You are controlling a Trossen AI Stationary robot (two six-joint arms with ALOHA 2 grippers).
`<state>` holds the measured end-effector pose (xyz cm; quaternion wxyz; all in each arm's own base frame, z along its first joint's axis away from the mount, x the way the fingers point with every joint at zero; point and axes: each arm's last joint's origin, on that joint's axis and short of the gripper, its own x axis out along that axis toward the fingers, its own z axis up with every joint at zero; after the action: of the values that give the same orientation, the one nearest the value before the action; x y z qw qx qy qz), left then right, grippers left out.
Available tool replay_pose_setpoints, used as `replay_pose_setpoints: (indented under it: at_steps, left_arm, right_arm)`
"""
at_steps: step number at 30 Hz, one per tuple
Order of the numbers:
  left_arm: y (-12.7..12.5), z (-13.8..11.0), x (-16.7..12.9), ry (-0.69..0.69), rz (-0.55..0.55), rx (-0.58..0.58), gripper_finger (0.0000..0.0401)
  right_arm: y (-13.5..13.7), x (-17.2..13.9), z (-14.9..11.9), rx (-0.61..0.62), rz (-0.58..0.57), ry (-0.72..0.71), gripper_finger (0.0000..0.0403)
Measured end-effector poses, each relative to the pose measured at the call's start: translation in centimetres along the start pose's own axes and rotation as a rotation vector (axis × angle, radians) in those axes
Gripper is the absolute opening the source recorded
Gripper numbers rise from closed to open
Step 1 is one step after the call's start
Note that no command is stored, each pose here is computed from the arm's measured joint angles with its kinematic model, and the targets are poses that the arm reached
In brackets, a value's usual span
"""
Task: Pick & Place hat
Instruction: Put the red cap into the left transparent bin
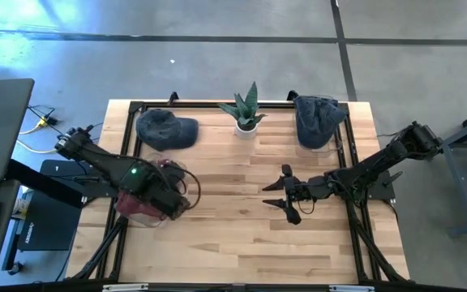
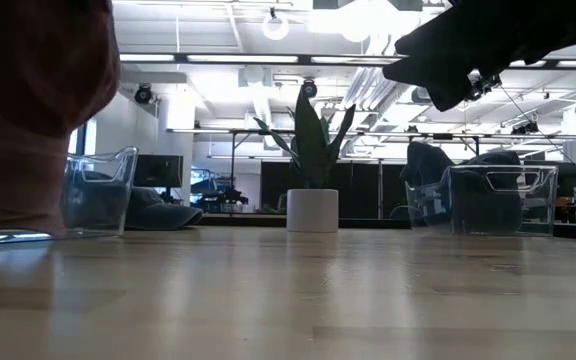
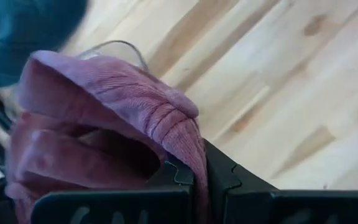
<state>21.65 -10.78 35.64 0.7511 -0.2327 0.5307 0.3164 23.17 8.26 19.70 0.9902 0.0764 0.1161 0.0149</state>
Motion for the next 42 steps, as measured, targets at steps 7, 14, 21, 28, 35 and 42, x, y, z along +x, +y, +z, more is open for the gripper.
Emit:
replay_pose_setpoints:
  at_steps: [7, 14, 21, 28, 35, 42]
  left_arm:
    - [-0.5, -2.4, -0.5, 0.041, -0.026, -0.06, 0.0]
    - [-0.5, -5.9, 0.4, 0.092, 0.015, -0.107, 0.0]
    - [1.4, -7.7, 1.1, 0.063, 0.039, -0.158, 0.0001]
    - [5.6, -7.3, 1.0, -0.035, -0.016, -0.2, 0.0056]
    - [8.6, -6.7, -1.0, -0.179, -0.246, -0.314, 0.0172]
    - [7.0, -9.2, 0.3, -0.191, -0.388, -0.295, 0.0212]
  right_arm:
    - [0.0, 0.0, -0.1, 0.003, 0.005, 0.009, 0.0181]
    - [0.0, 0.0, -0.2, 0.001, 0.007, 0.019, 0.0181]
    - [0.0, 0.0, -0.2, 0.011, 0.007, 0.019, 0.0181]
    - [0.0, 0.0, -0.2, 0.011, 0.007, 0.019, 0.0181]
    - [0.0, 0.0, -0.3, 0.006, 0.004, 0.035, 0.0181]
    - [-0.1, 0.0, -0.5, -0.003, 0.005, 0.059, 0.0181]
